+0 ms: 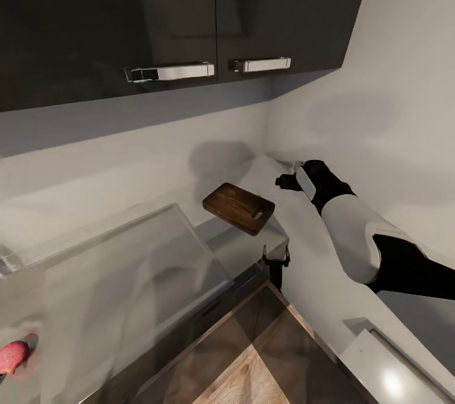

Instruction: In the kitchen, take the Vidalia onion out of the sink, dice it on the chopping board with the paring knife, put the diced onion into the bowl on the countertop, then place both the paring knife and the chopping board into the sink.

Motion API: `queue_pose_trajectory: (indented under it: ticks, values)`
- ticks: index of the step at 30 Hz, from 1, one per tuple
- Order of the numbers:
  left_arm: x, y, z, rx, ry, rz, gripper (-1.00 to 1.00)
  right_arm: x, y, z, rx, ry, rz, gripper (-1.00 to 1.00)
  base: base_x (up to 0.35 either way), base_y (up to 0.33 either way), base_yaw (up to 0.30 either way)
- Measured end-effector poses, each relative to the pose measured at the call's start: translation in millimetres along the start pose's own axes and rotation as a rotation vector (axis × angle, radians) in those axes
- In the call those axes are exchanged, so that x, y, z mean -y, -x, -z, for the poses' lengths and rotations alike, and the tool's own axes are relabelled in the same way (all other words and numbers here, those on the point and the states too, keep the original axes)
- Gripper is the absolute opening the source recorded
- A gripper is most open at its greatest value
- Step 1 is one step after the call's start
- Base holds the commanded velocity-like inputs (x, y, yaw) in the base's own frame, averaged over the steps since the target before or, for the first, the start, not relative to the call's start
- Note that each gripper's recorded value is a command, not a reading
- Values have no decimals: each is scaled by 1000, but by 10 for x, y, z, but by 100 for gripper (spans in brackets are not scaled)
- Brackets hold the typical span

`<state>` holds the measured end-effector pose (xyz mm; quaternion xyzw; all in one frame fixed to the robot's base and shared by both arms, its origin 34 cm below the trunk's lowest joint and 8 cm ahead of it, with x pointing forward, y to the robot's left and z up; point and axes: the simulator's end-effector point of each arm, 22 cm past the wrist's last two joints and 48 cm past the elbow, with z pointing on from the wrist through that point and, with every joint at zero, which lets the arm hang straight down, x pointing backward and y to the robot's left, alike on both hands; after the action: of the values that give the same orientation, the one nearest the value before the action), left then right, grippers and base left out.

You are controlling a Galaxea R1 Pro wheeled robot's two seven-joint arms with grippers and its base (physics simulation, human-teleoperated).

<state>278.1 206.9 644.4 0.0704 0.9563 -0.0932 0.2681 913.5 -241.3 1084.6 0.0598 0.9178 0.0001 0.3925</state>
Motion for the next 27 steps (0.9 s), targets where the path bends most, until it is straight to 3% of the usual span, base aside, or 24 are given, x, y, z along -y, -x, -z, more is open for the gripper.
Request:
queue_pose_trajectory:
  ticks: [15, 27]
  values:
    - [0, -4, 1, -1, 0, 0, 100, 12, -19, -10, -3, -4, 2, 100, 0, 0, 0]
    - [7, -69, 8, -17, -1, 4, 100, 41, -175, -131, -33, -31, 7, 100, 0, 0, 0]
